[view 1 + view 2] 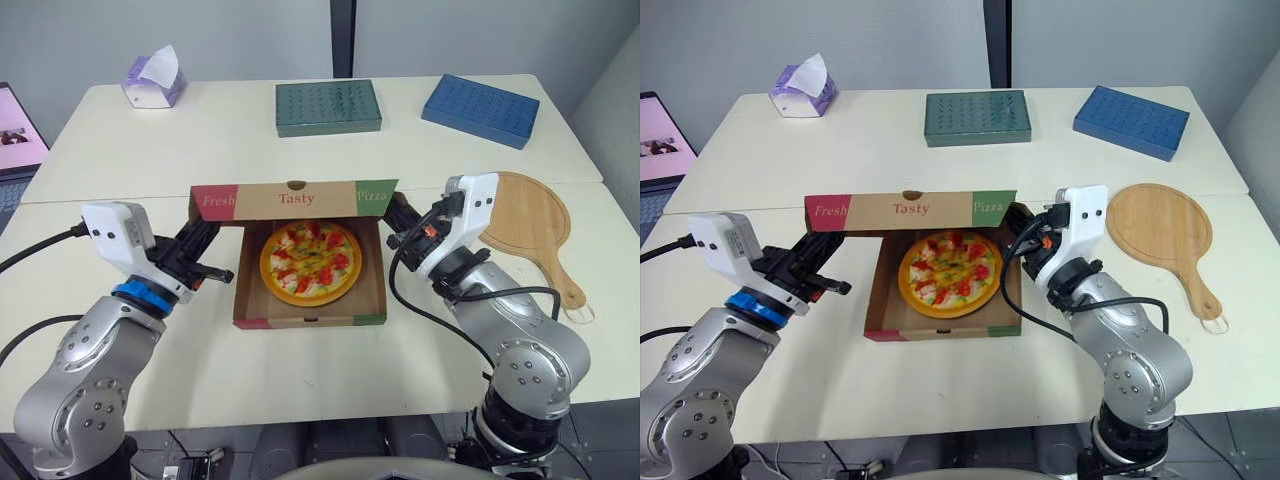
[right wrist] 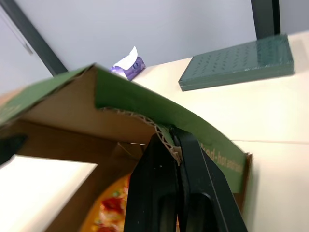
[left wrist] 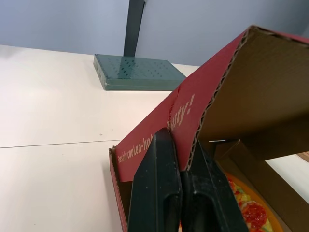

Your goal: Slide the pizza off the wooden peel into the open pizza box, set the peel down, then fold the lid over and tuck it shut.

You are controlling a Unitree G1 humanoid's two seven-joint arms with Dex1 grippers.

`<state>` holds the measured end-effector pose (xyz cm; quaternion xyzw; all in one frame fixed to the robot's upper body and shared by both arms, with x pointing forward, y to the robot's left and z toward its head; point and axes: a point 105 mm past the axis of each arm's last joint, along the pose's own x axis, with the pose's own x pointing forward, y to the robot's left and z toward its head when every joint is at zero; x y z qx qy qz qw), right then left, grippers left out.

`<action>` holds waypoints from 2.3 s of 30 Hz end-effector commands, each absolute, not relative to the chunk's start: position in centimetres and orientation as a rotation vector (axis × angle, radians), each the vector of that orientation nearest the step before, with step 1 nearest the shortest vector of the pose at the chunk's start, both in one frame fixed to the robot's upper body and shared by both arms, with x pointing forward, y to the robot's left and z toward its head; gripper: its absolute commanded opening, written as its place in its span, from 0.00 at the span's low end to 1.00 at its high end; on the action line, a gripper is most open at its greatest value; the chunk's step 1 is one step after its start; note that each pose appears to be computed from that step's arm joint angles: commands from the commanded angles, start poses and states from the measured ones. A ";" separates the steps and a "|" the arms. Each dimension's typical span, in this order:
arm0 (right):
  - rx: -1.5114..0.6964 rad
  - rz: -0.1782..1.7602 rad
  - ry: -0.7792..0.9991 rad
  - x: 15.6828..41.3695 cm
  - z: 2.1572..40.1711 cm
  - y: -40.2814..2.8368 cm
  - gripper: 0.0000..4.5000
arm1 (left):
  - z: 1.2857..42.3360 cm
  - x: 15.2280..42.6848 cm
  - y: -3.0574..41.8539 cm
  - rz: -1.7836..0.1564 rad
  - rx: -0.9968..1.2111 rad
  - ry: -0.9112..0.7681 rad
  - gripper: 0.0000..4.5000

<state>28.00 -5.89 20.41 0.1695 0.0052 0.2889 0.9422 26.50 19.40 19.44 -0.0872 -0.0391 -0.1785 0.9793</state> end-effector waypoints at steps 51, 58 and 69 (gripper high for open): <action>-0.143 0.870 0.071 23.8 14.5 -8.0 0.98 | 14.7 20.2 21.9 -0.557 -0.207 0.200 0.99; -0.213 0.969 0.155 22.9 13.7 -9.9 0.98 | 15.1 19.5 23.9 -0.655 -0.184 0.313 0.99; -0.281 0.982 0.226 23.6 14.1 -13.5 0.94 | 21.6 22.4 25.6 -0.848 -0.027 0.308 0.73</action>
